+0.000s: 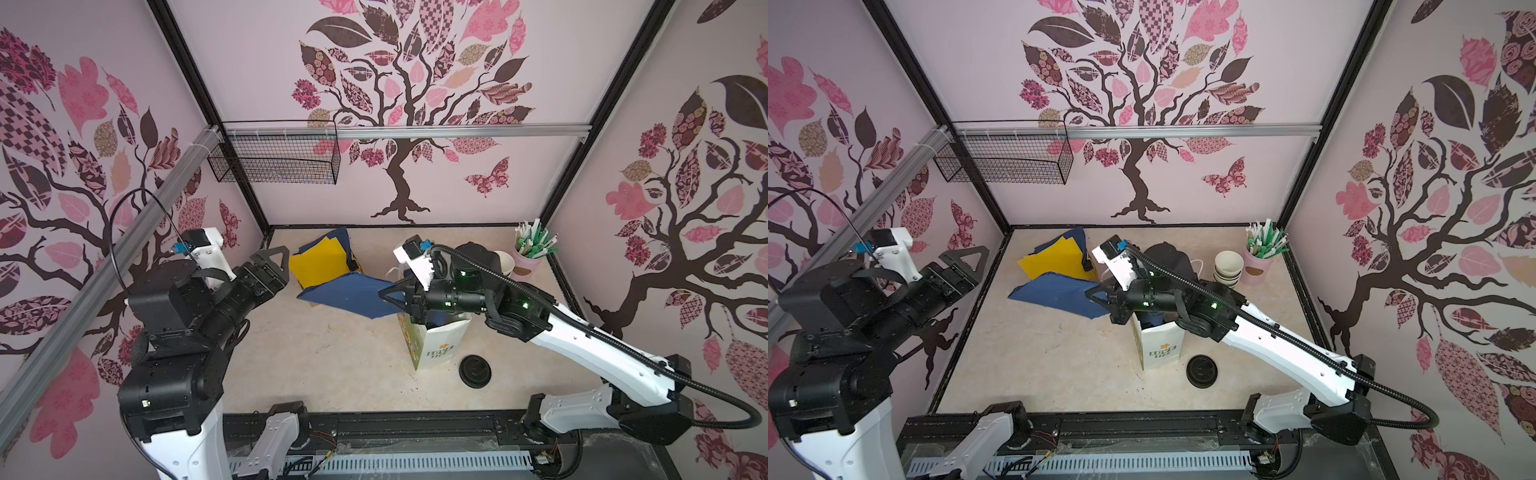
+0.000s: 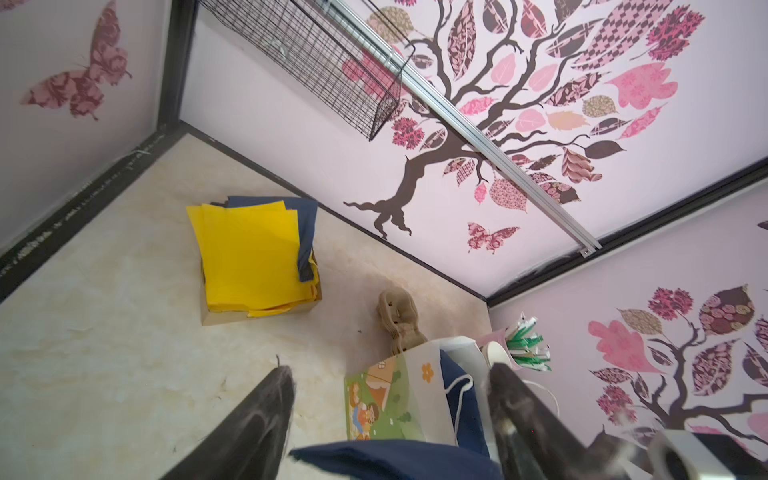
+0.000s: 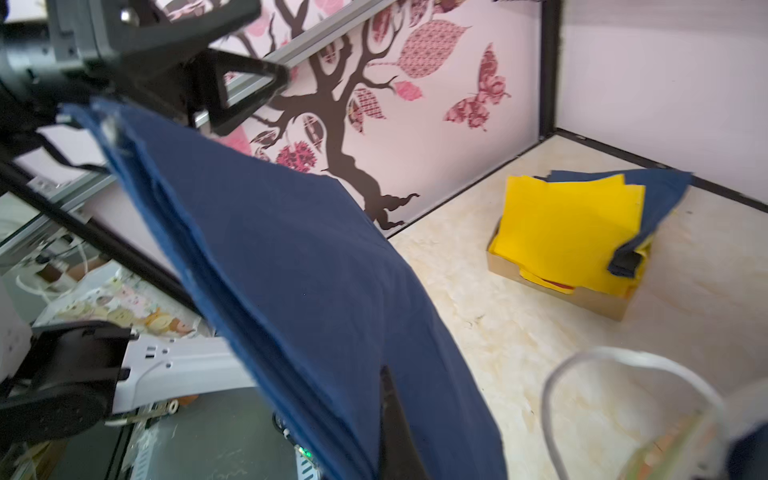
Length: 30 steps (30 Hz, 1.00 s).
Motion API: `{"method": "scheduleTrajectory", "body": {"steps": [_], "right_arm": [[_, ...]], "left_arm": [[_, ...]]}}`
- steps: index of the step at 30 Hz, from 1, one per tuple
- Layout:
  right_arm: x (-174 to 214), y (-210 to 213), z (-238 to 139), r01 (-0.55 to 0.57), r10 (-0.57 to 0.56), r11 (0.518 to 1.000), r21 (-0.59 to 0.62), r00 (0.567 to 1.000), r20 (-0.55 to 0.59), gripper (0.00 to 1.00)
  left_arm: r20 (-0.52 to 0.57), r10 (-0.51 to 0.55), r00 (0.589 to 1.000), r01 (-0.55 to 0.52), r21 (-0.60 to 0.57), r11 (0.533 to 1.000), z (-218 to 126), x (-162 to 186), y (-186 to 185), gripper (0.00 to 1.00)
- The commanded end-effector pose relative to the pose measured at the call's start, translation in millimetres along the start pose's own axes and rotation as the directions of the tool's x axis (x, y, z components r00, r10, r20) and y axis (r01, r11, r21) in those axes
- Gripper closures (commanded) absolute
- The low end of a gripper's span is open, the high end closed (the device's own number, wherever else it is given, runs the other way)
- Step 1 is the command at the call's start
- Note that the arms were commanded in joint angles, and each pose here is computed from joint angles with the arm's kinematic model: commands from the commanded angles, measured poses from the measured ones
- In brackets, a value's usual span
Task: Pack the takeout coffee
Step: 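Grasp the napkin's far edge with the right gripper while the left holds it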
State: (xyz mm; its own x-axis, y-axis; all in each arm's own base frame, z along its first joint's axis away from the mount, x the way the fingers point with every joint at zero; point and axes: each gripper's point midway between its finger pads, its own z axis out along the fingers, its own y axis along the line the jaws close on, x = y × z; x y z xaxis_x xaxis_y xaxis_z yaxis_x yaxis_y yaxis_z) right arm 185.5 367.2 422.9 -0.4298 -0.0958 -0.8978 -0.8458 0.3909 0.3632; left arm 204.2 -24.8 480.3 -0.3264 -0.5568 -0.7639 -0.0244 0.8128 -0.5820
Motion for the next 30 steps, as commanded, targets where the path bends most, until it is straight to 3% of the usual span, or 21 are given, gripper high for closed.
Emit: {"method": "scheduleTrajectory", "body": {"steps": [1,4,6,8,10,13,14,16,18,20,23,25,26,29,30], "right_arm": [[-25.6,-22.3,-53.1,-0.052,0.040,0.975,0.216,0.997,0.060,1.00],[-35.7,-24.4,-65.5,-0.021,0.005,0.965,0.260,0.998,0.061,1.00],[-40.3,-19.5,-59.6,-0.010,-0.003,0.972,0.235,0.998,0.056,1.00],[-45.9,-12.8,-49.9,0.009,-0.022,0.981,0.192,0.998,0.066,1.00],[-51.0,-10.6,-40.9,0.044,-0.060,0.984,0.171,0.994,0.089,1.00],[-57.4,-15.2,-33.6,0.163,-0.191,0.967,0.197,0.973,0.132,1.00],[-62.1,-22.0,-33.7,0.202,-0.243,0.949,0.243,0.958,0.151,1.00],[-73.1,-37.5,-38.6,0.258,-0.328,0.904,0.341,0.930,0.166,1.00],[-83.3,-49.3,-47.3,0.332,-0.429,0.843,0.424,0.890,0.156,1.00],[-83.5,-53.7,-51.2,0.432,-0.538,0.771,0.469,0.835,0.116,1.00],[-73.2,-44.9,-46.1,0.577,-0.657,0.701,0.419,0.751,0.065,1.00],[-67.5,-28.1,-41.5,0.636,-0.693,0.698,0.330,0.715,0.088,1.00],[-68.1,-18.2,-41.8,0.642,-0.693,0.709,0.290,0.711,0.121,1.00],[-79.4,5.7,-47.9,0.608,-0.644,0.765,0.213,0.727,0.239,1.00],[-83.2,12.5,-50.4,0.595,-0.624,0.781,0.188,0.734,0.269,1.00]], "left_arm": [[-0.045,0.033,0.998,-0.026,0.150,0.988,9.1,7.2,-22.5,0.25],[-0.199,0.016,0.980,0.069,0.409,0.910,12.6,35.7,-58.4,0.25],[-0.316,-0.008,0.949,0.187,0.541,0.820,8.4,52.2,-77.2,0.25],[-0.375,-0.019,0.927,0.257,0.596,0.761,0.6,60.7,-85.7,0.25],[-0.386,-0.057,0.921,0.299,0.605,0.738,-4.1,63.0,-86.6,0.24],[-0.346,-0.066,0.936,0.279,0.615,0.738,-9.0,55.5,-89.6,0.24],[-0.313,-0.063,0.948,0.250,0.603,0.757,-10.5,50.1,-89.6,0.25],[-0.247,-0.042,0.968,0.174,0.541,0.823,-12.4,42.7,-82.7,0.26],[-0.126,0.004,0.992,0.047,0.394,0.918,-17.9,30.3,-62.5,0.26],[-0.011,0.063,0.998,-0.058,0.261,0.964,-23.2,16.2,-43.1,0.26],[0.102,0.155,0.983,-0.176,0.245,0.953,-14.9,-3.6,-43.3,0.27],[0.140,0.205,0.969,-0.241,0.329,0.913,0.7,-17.0,-60.6,0.27],[0.150,0.232,0.961,-0.274,0.406,0.872,8.0,-21.0,-76.1,0.28],[0.176,0.345,0.922,-0.374,0.634,0.676,14.0,-10.0,-125.4,0.27],[0.126,0.345,0.930,-0.337,0.670,0.662,21.0,-2.8,-128.1,0.27]]}}
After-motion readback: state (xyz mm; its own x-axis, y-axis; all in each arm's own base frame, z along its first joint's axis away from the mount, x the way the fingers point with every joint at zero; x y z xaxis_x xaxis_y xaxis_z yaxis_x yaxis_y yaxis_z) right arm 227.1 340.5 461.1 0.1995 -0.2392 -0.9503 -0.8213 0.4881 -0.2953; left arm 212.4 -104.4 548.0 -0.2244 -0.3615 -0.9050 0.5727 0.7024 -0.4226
